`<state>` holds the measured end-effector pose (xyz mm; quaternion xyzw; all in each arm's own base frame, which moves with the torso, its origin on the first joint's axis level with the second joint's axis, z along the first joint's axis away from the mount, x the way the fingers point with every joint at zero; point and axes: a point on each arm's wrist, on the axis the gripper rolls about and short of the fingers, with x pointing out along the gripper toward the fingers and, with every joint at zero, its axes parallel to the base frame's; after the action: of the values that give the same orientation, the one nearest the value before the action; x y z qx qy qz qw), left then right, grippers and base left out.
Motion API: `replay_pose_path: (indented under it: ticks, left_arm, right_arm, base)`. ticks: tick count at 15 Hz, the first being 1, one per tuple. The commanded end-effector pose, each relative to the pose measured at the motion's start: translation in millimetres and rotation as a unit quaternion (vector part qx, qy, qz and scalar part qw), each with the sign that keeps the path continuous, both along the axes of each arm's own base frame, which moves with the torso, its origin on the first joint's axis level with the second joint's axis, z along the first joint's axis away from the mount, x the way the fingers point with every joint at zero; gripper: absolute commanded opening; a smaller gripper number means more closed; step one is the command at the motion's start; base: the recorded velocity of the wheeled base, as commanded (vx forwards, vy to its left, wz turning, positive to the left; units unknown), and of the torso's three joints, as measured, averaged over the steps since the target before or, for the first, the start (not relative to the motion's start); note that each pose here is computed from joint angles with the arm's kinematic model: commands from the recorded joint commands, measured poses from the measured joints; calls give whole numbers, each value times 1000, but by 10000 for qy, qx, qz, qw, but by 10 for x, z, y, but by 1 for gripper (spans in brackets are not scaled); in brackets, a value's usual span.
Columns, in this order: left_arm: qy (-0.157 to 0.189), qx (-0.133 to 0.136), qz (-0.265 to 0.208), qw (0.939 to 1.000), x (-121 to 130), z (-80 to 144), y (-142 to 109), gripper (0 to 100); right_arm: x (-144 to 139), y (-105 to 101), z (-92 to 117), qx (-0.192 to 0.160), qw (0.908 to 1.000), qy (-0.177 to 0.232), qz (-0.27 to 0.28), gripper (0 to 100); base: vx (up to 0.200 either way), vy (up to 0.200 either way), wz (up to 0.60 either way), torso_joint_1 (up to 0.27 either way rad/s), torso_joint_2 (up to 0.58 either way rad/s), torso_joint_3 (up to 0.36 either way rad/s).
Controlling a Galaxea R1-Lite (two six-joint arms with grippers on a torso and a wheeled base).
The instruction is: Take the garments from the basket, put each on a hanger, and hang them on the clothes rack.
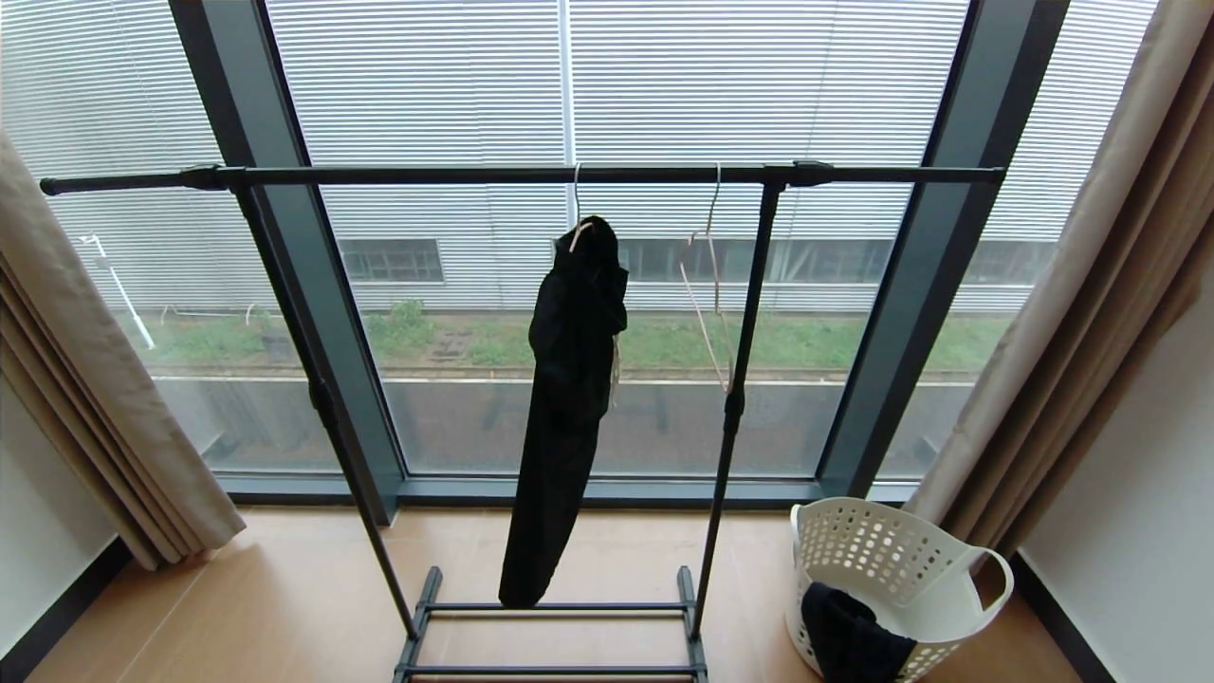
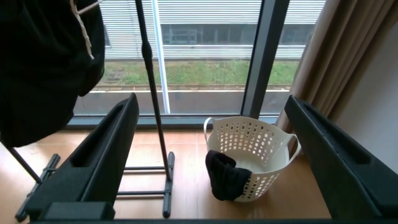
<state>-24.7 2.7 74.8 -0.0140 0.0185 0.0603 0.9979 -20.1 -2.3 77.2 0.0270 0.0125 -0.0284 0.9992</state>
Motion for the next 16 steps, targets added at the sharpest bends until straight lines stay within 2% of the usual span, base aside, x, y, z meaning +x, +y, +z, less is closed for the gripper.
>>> replay_pose_path:
  ticks: [1,16]
  left_arm:
    - [5,-1,-3,10000,1,1,0,100]
    - [-3,-1,-3,10000,0,5,0,100]
  right_arm:
    - [-17,2,-5,2,9999,-110,-49,100]
    - [-17,2,-3,2,9999,-118,-49,100]
  base:
    - [0,0,0,-227,540,305]
    - [0,0,0,-196,519,318]
